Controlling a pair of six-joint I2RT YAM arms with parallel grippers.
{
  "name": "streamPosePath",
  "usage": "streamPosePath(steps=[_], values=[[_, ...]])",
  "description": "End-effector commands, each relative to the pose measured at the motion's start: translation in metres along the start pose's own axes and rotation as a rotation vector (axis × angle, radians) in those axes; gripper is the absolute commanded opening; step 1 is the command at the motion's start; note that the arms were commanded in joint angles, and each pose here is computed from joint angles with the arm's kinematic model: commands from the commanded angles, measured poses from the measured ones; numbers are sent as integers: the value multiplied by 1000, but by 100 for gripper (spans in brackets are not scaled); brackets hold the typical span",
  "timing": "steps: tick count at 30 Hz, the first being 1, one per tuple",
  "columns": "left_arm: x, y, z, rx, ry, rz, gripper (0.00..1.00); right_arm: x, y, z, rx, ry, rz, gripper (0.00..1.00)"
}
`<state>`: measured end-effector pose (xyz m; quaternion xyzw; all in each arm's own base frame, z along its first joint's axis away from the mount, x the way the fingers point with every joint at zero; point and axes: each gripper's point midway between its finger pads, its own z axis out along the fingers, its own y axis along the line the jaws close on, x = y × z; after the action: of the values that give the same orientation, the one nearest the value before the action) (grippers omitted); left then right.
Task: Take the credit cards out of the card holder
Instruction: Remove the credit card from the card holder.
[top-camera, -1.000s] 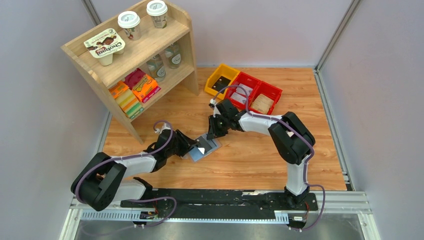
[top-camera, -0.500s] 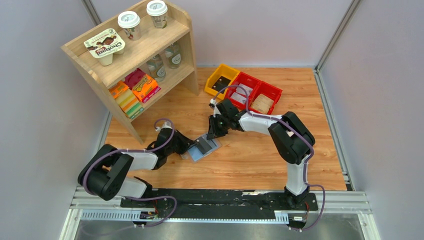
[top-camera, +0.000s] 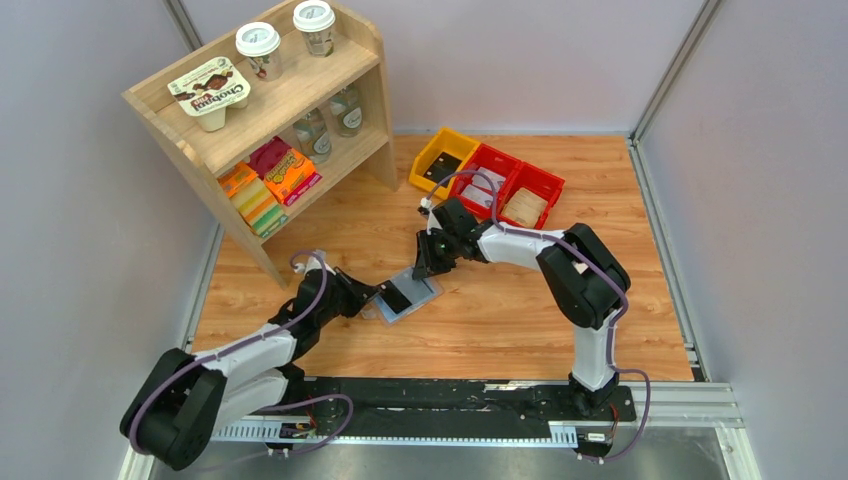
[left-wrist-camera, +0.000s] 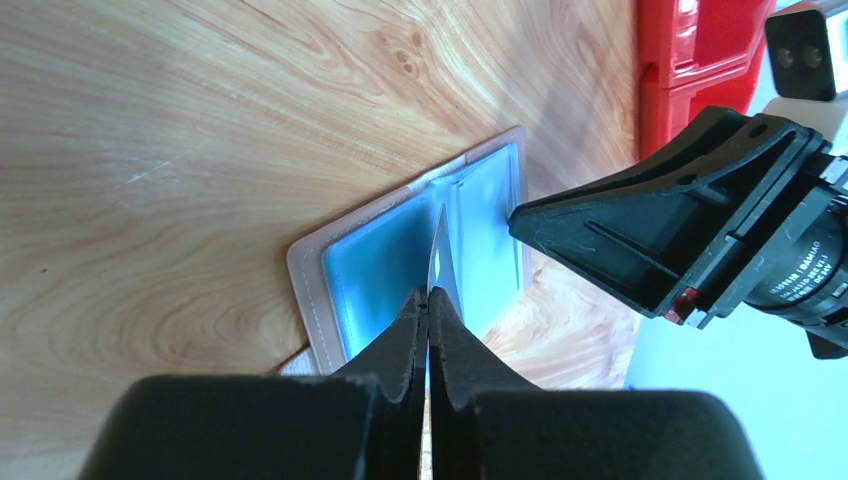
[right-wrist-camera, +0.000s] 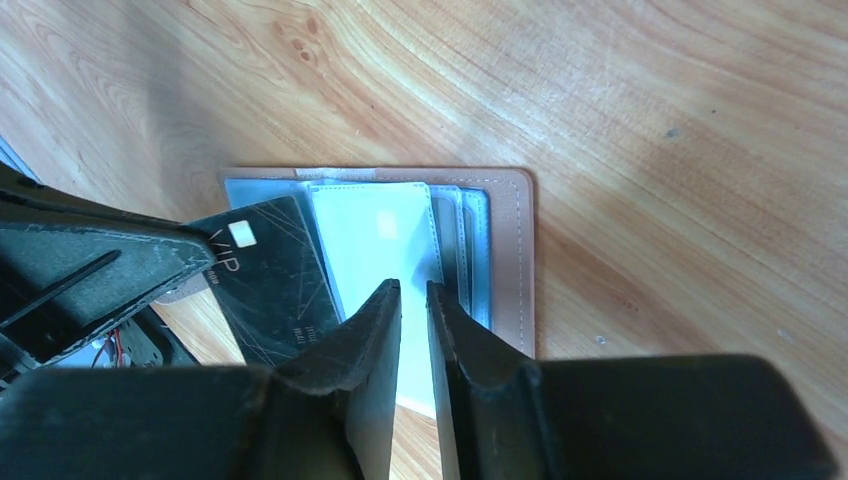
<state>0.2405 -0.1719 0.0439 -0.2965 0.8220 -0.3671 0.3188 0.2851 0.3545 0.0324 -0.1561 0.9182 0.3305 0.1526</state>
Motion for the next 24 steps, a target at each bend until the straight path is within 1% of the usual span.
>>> streamPosePath(steps=[1,2,3,4,6,9,13,15,19,21,24], values=[[-5,5,-12,-13,-32,-14,0,1,-4,-7,42,-1,7,26],[-5,3,-14,-5,-34,-16,0,-3,0,-11,36,-16,9,27],[-12,-4,-17,21,-72,-32,0,-7,5,-15,27,-31,10,28],[-13,-7,-20,39,-78,-35,0,-10,10,-21,19,-46,10,30],[-18,-19,-26,100,-101,-62,0,-20,20,-34,3,-97,18,36],[-30,-46,-37,234,-153,-139,0,-34,37,-58,-35,-201,55,51],[-48,-78,-51,363,-218,-211,0,-45,52,-91,-105,-367,134,61],[-56,-95,-57,416,-247,-230,0,-52,67,-112,-178,-468,171,64],[-69,-125,-70,499,-355,-245,0,-42,84,-129,-247,-589,221,65],[-70,-139,-74,542,-383,-254,0,-40,93,-140,-290,-658,246,65],[-71,-154,-74,595,-390,-289,0,-35,101,-148,-337,-699,271,65]])
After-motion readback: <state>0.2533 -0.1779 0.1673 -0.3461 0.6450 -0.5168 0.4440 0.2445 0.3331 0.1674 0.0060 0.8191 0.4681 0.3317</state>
